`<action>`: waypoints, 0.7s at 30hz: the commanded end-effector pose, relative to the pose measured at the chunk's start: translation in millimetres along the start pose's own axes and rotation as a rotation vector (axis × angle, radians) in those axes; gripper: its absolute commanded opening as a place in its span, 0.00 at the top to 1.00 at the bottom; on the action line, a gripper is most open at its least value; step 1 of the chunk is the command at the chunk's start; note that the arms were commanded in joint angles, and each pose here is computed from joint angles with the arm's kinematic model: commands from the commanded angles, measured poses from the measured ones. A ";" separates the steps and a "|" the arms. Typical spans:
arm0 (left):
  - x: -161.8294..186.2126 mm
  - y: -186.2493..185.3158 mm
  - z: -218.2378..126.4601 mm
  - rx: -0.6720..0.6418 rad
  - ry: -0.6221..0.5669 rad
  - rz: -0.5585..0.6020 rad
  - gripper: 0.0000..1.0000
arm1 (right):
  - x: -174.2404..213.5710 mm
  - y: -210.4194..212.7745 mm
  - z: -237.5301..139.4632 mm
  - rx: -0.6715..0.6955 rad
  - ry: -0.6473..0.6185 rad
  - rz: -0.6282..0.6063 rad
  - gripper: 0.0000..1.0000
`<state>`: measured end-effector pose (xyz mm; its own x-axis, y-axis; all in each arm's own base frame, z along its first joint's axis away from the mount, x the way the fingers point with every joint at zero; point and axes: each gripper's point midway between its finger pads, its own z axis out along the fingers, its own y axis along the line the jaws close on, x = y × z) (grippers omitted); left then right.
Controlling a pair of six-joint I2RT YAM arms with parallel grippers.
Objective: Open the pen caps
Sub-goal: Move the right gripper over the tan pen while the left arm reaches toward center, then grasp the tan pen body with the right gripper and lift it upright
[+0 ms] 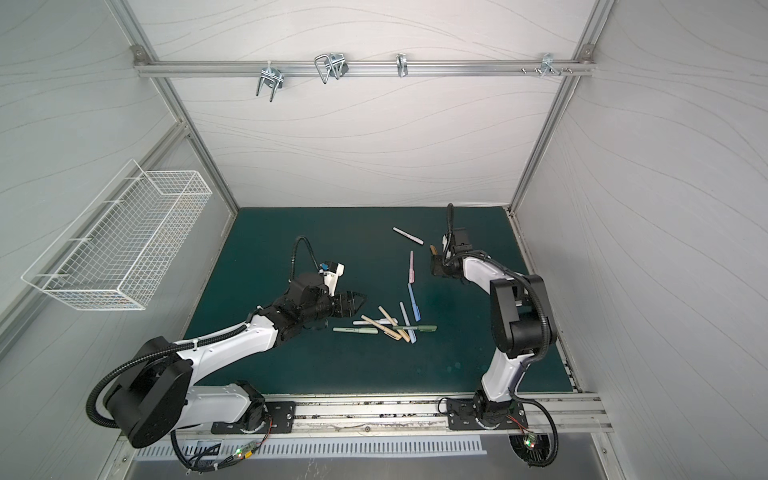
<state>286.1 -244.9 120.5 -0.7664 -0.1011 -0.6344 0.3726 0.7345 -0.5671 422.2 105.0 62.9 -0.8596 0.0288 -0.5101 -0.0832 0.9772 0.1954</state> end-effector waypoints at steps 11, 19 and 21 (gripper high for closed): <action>-11.3 -18.7 6.7 0.071 -0.005 0.036 0.16 | -13.1 -1.3 21.7 0.000 0.096 -0.029 0.55; -7.5 -18.4 12.9 0.064 0.013 0.039 0.16 | -15.9 -2.2 39.0 0.012 0.165 -0.020 0.60; -8.0 -17.8 12.4 0.060 0.011 0.041 0.16 | -15.6 -2.2 41.3 0.016 0.175 -0.020 0.62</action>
<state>281.3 -254.3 105.5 -0.7933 -0.0534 -0.6065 0.3876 0.7238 -0.5708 465.5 112.5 44.4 -0.9064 -0.0126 -0.4223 -0.0970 0.9791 0.1789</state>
